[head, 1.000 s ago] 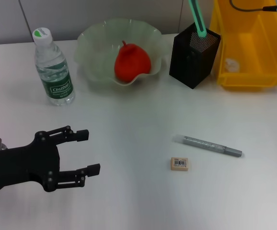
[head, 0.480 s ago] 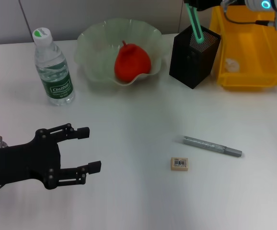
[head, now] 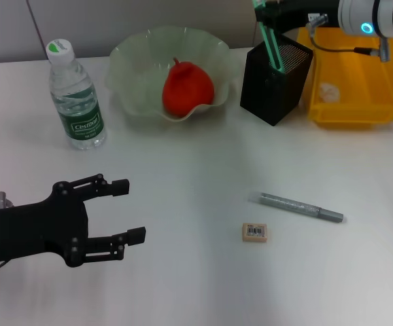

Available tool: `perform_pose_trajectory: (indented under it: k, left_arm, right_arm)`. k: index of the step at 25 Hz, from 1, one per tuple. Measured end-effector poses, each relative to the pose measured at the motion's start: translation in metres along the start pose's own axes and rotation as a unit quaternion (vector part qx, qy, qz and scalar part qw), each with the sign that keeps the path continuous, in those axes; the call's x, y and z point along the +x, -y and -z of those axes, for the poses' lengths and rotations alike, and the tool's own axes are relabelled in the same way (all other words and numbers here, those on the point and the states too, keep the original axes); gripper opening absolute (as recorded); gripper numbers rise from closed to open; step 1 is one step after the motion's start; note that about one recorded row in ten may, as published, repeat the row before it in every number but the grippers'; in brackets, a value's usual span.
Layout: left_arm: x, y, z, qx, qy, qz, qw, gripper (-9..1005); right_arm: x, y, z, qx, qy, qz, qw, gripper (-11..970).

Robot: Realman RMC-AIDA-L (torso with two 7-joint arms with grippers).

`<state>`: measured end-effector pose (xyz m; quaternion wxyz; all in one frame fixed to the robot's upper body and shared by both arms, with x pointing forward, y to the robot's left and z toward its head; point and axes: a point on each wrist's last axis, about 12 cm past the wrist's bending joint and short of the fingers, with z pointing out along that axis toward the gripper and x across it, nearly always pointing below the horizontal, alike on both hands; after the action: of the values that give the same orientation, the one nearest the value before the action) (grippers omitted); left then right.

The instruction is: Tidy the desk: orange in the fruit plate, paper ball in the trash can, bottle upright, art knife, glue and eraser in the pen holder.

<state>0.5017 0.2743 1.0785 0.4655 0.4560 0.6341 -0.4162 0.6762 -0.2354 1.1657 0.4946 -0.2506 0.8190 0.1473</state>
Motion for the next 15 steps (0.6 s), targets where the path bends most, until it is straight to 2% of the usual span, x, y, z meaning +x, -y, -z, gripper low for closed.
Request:
perform_pose_trajectory:
  k: [7,15]
  left_arm:
    - [0.0006,-0.0006,-0.0012,-0.001,0.0,0.0,1.0,827]
    - [0.0007,-0.0006,-0.0013,-0.001,0.0,0.001,1.0,827]
  right_arm:
    - [0.0092,0.0019,0.0001,0.003,-0.004,-0.016,1.0,240]
    - [0.008,0.0018,0.0015,0.001,0.0,-0.02,1.0,292]
